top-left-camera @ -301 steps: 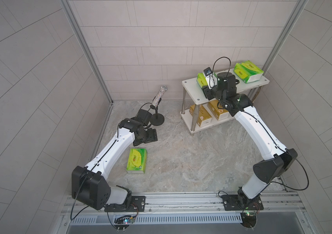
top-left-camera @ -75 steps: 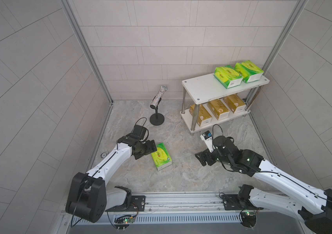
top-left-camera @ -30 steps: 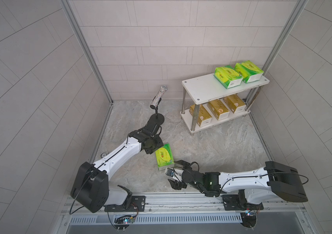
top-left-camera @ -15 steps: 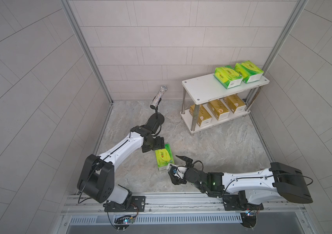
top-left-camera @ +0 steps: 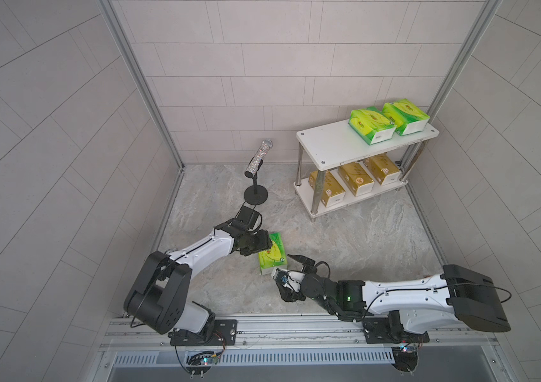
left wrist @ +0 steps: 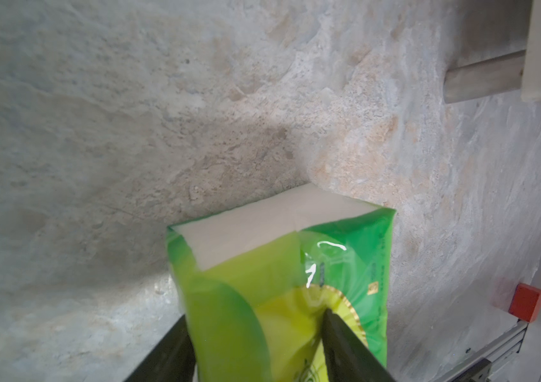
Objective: Place the tissue boxes on the shelf by color
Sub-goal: Pick up the box of tissues from the center of the board.
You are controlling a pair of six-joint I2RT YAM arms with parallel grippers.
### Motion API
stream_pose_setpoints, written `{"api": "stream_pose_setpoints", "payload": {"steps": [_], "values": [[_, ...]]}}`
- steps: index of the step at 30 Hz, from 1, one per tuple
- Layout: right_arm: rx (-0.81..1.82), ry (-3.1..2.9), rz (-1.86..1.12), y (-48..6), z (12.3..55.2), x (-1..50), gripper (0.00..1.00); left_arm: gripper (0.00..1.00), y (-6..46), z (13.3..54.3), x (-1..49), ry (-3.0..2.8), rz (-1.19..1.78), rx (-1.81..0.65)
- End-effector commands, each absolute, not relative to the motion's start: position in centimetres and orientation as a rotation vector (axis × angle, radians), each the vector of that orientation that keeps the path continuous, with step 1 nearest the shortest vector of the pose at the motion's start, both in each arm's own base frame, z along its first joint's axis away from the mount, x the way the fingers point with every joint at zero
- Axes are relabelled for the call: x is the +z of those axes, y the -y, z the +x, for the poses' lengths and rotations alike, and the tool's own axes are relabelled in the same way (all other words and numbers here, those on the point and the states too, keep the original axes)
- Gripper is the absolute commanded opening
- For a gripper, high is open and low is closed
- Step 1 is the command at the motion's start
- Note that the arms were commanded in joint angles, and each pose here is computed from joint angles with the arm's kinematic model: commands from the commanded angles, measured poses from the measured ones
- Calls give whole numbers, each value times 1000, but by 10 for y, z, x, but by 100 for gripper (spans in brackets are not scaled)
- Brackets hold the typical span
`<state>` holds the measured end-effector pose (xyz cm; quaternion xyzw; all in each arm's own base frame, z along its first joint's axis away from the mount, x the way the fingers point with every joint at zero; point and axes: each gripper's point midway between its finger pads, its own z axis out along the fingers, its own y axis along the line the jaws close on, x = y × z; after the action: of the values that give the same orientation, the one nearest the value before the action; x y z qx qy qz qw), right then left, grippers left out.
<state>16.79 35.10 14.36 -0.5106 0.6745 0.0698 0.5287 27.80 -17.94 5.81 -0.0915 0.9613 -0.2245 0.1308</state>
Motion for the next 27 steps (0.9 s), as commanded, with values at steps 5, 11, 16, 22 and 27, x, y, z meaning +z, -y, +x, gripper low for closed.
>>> {"api": "stream_pose_setpoints", "payload": {"steps": [5, 11, 16, 22, 27], "values": [[63, -1531, -1334, -363, 170, 133, 95, 51, 161, 266, 55, -2845, -562, -422], [-40, -1440, -1401, -371, 176, 119, 97, 49, 166, 266, 71, -2903, -553, -353], [-82, -1385, -1414, -380, 181, 106, 98, 48, 167, 264, 74, -2945, -551, -329], [-167, -1307, -1447, -391, 188, 83, 100, 48, 165, 258, 72, -3011, -549, -272], [-242, -1290, -1426, -395, 199, 69, 100, 48, 166, 258, 71, -3025, -546, -266]]}}
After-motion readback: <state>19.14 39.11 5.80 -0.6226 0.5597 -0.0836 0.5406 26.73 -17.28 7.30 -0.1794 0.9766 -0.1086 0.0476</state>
